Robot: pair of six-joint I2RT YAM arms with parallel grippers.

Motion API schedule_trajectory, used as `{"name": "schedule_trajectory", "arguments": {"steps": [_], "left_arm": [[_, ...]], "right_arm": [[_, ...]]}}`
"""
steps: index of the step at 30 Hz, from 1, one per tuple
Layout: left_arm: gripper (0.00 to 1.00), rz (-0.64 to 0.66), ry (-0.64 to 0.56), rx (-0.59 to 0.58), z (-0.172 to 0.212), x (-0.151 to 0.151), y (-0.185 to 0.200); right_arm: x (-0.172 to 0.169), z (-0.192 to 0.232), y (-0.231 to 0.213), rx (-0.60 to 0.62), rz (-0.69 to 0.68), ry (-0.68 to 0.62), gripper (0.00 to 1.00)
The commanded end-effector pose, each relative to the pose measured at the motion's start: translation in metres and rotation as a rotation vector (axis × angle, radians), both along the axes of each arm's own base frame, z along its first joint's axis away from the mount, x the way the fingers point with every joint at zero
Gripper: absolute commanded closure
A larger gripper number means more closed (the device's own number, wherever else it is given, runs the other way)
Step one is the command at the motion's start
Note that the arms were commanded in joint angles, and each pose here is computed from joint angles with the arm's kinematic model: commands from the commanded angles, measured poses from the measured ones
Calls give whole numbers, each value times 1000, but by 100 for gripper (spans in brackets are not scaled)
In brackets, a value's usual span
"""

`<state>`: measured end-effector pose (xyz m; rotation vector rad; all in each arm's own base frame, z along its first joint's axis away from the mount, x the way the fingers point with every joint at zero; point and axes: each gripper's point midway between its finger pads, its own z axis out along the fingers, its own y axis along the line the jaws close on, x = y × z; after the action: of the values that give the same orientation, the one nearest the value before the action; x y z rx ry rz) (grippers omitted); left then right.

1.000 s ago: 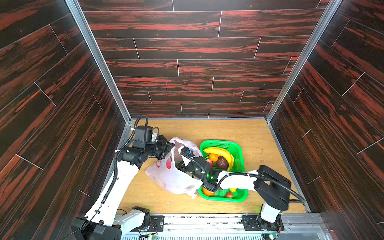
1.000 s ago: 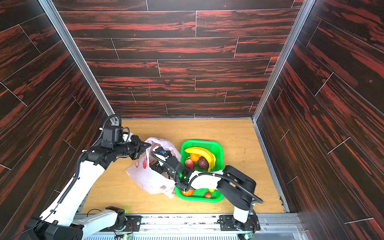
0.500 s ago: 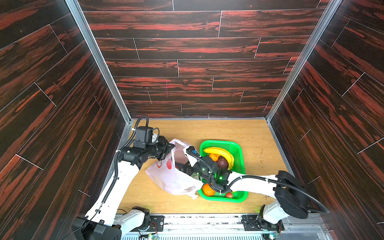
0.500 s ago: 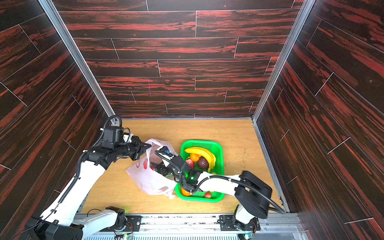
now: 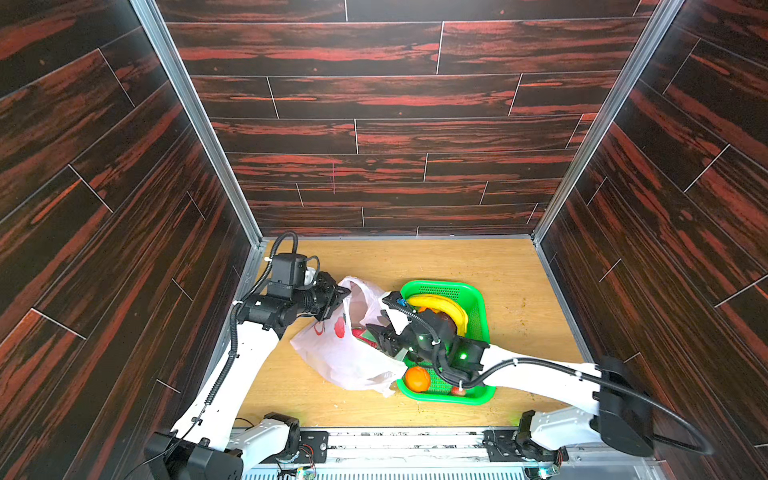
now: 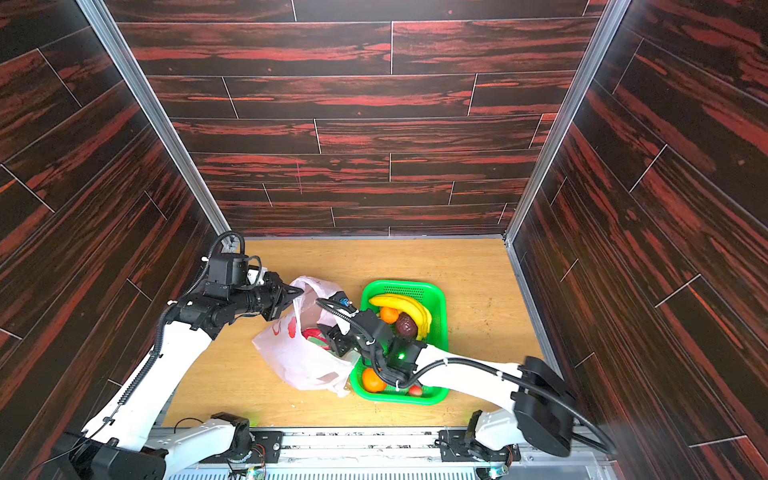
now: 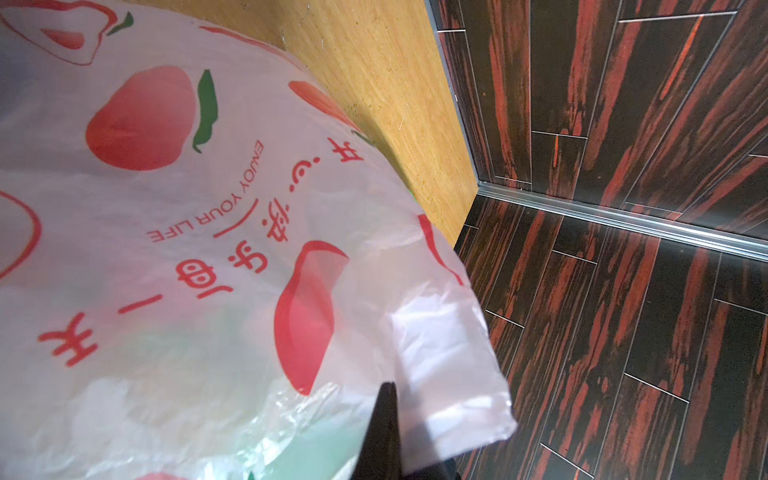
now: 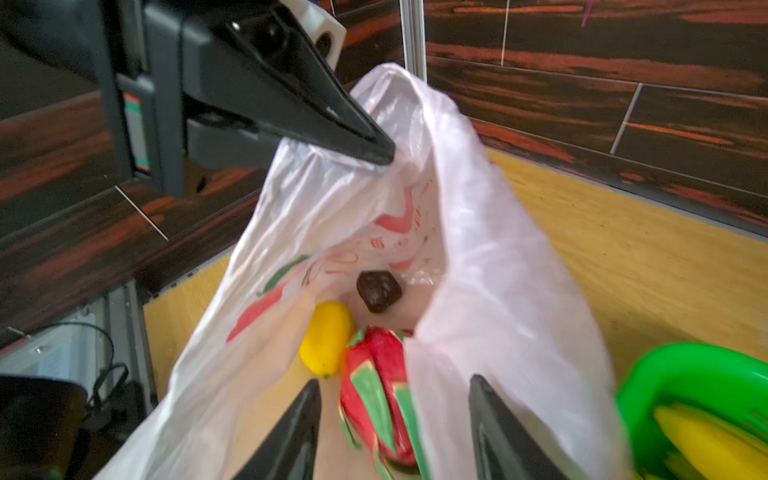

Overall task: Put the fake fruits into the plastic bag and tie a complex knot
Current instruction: 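Open the right gripper inside the bag to release the dragon fruit, then withdraw the right gripper from the bag and reach into the basket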

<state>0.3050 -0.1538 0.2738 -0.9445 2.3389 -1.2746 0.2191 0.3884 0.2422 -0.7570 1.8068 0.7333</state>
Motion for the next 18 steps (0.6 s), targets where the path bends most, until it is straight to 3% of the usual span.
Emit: {"name": "schedule_trajectory", "arguments": {"steps": [1, 10, 18], "left_arm": [[100, 10, 10, 5, -6, 3, 0], [100, 23, -15, -2, -4, 13, -1], [100, 25, -13, 1, -5, 13, 0]], "right_arm": [[-2, 25, -22, -27, -36, 33, 43], [-9, 44, -79, -69, -113, 151, 43], [28, -19, -132, -277, -307, 281, 45]]}}
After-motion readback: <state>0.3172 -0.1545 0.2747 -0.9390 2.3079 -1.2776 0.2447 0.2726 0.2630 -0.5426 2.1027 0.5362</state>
